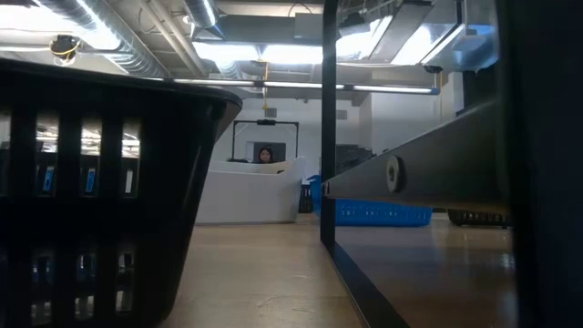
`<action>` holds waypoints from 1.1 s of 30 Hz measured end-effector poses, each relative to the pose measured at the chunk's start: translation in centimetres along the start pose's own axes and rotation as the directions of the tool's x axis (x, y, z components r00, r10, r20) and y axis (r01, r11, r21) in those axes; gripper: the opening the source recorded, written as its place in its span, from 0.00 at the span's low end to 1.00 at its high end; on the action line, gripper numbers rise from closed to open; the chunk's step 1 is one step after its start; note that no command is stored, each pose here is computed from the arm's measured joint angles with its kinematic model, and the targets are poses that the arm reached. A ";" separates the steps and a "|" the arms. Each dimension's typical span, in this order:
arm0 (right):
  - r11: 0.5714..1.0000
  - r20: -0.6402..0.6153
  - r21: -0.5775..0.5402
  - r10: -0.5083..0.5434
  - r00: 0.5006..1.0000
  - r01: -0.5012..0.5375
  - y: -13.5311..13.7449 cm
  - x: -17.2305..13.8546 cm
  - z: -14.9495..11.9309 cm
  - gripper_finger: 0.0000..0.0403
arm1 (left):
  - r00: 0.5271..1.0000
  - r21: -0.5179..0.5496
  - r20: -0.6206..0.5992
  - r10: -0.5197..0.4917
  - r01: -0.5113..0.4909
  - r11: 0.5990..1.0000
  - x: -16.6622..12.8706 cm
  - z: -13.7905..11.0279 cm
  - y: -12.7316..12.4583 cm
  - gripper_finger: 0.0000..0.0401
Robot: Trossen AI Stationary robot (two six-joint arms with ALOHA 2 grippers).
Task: Stack baskets on shelf by color
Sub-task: Put the top right gray bin on the shelf
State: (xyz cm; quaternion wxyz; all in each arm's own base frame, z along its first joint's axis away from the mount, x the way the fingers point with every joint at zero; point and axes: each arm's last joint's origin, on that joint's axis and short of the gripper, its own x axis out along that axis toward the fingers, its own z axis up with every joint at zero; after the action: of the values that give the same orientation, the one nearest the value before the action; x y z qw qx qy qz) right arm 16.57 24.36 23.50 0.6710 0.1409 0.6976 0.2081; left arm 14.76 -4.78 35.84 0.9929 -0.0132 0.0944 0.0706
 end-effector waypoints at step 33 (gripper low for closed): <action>0.992 0.035 0.115 0.043 0.998 -0.047 0.5 0.8 0.8 0.12 | 1.000 0.000 0.000 0.002 -0.002 1.000 0.0 0.0 0.0 0.00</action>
State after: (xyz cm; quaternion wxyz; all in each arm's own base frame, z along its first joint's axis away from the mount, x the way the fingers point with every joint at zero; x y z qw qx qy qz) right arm 17.26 25.31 23.00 0.6681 0.1988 0.6941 0.1801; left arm 14.78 -4.74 35.84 0.9929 -0.0131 0.0942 0.0715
